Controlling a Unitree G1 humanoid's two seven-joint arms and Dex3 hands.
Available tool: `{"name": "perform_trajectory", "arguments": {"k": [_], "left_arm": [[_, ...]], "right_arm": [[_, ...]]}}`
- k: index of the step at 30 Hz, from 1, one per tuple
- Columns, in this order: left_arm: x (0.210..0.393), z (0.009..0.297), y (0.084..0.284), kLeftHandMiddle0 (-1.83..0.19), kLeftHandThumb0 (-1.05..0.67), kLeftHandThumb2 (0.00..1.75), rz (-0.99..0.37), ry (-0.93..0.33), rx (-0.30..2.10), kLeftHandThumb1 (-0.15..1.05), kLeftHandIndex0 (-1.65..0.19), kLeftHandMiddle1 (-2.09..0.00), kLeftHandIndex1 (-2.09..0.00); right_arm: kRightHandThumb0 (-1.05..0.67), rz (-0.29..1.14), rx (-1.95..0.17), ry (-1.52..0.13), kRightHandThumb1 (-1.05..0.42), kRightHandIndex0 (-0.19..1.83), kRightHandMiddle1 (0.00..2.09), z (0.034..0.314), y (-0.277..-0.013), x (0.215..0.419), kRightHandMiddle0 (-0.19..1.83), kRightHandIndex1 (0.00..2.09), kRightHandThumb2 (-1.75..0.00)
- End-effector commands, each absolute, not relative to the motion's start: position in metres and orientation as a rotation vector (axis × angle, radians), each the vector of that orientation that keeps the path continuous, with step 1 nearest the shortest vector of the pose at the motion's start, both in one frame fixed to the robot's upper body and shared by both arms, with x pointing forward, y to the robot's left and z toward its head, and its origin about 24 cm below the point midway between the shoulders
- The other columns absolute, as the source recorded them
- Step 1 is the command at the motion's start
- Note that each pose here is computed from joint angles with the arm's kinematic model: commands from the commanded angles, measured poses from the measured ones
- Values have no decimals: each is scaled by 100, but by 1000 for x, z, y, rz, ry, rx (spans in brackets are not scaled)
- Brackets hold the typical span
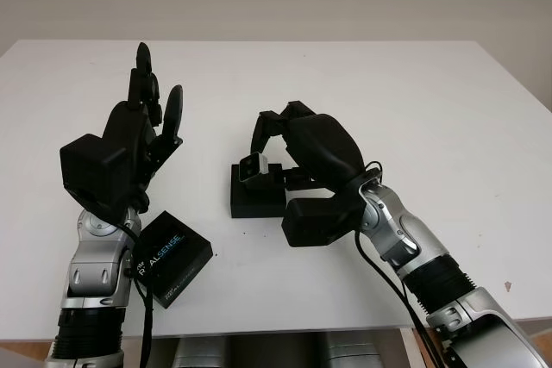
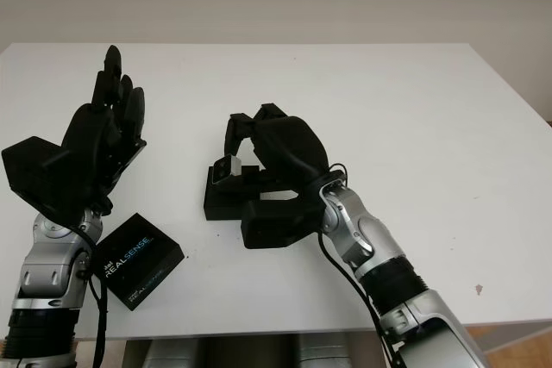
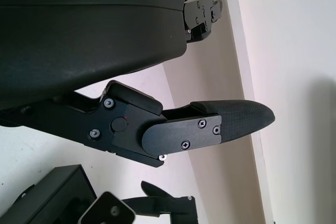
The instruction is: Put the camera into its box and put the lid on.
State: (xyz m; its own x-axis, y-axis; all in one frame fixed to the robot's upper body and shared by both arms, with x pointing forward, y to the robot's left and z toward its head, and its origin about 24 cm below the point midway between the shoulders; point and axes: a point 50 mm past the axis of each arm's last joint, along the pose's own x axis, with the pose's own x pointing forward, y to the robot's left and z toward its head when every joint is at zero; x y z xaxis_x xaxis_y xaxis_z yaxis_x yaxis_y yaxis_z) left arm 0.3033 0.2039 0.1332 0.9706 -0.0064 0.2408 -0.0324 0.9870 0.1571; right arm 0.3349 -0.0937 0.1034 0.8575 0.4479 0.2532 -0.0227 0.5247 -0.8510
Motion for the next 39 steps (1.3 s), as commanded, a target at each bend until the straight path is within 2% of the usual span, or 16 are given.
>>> {"name": "perform_trajectory", "arguments": {"k": [1,5,11,26,39], "left_arm": [[302,138,204,19,-79,59,12,-258,163,105,19,0,0],[302,139,204,19,-79,59,9,-258,164,105,19,0,0],[303,139,205,19,-79,58,11,-256,162,105,19,0,0],[303,138,204,19,-80,60,7,-256,167,105,19,0,0],[302,138,205,19,-81,58,11,-254,166,105,19,0,0]], "right_arm": [[-37,269,-917,-479,-102,25,207,105,-96,338,39,80,-5],[-37,257,-847,-462,-102,27,209,100,-100,341,39,66,-5],[-40,250,-762,-440,-103,26,207,95,-105,344,38,61,-6],[-40,329,-608,-413,-104,23,203,87,-111,344,36,61,-6],[-43,350,-504,-405,-105,20,197,70,-98,337,35,63,-7]]}}
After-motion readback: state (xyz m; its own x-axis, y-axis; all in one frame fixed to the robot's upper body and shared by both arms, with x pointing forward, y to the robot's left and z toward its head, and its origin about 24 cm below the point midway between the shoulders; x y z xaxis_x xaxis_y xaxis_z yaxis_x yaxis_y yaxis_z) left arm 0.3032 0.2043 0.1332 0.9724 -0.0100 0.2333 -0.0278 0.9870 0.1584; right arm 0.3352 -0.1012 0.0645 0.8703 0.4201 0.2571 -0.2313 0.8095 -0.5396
